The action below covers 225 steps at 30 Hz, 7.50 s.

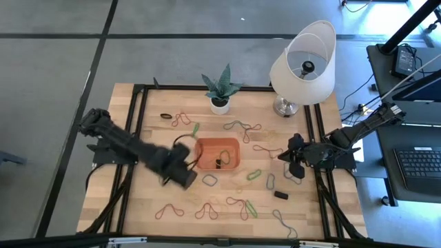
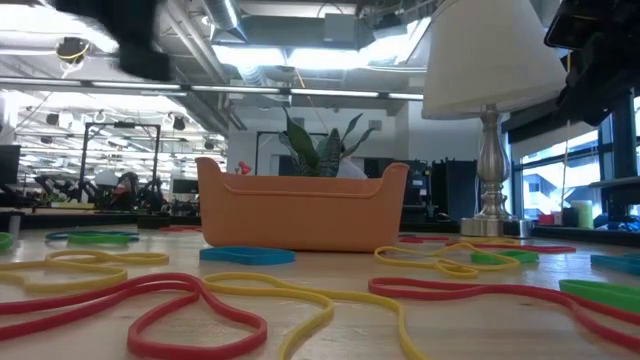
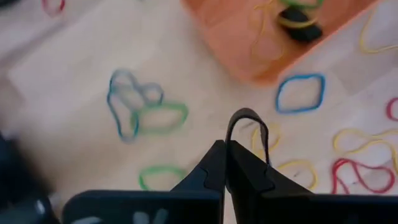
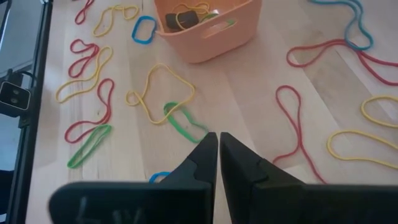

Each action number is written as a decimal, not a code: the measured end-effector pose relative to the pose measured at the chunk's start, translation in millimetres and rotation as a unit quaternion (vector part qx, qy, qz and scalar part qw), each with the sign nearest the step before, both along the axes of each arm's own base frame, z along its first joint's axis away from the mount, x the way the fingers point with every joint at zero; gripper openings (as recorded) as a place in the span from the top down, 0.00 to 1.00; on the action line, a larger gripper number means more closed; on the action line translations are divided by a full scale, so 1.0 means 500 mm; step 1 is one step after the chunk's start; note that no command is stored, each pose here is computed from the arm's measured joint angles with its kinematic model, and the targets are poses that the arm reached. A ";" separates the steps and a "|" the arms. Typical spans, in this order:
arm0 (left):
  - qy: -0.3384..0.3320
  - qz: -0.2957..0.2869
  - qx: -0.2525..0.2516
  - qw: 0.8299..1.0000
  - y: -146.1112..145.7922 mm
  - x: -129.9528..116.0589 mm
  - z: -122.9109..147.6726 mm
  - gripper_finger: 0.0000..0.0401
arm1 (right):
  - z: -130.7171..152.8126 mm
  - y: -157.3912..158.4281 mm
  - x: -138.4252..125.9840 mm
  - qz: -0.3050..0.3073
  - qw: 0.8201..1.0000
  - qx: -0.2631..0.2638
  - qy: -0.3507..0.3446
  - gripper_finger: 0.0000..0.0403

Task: Pick and place rubber bands into bin
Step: Put the black rubber band into the orange bin, then put the red rubber band into the orange bin

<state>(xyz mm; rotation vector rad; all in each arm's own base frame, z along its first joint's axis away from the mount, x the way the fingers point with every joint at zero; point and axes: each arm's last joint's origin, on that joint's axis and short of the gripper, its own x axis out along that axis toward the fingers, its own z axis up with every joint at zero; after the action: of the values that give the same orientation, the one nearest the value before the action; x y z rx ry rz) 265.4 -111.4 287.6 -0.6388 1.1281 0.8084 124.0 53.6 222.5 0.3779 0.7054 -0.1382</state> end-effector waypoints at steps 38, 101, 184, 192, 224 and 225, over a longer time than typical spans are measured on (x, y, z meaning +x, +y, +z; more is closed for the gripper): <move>0.121 -0.172 -0.041 0.977 0.229 0.224 -0.124 0.73 | 0.009 0.005 0.009 0.008 0.999 0.006 -0.030 0.94; -0.232 -0.306 0.082 0.920 0.186 -0.239 -0.068 0.99 | -0.198 -0.164 0.267 -0.147 0.885 0.054 0.439 0.72; -0.210 -0.367 0.160 0.892 0.190 -0.236 -0.063 0.99 | 0.168 -0.047 0.282 -0.161 0.981 -0.030 0.108 1.00; -0.199 -0.390 0.183 0.880 0.191 -0.237 -0.062 0.99 | 0.219 -0.024 0.437 -0.098 0.989 -0.084 0.074 1.00; -0.199 -0.410 0.183 0.871 0.190 -0.239 -0.061 0.99 | -0.029 -0.050 0.607 -0.107 0.953 -0.003 0.285 0.80; -0.199 -0.410 0.183 0.871 0.189 -0.239 -0.061 0.99 | -0.025 -0.050 0.606 -0.105 0.952 -0.005 0.288 0.78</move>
<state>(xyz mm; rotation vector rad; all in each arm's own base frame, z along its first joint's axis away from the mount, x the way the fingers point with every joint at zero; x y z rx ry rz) 145.9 -16.7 257.0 0.0347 0.7209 0.1190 427.1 28.6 209.8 0.4067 1.2393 -0.4669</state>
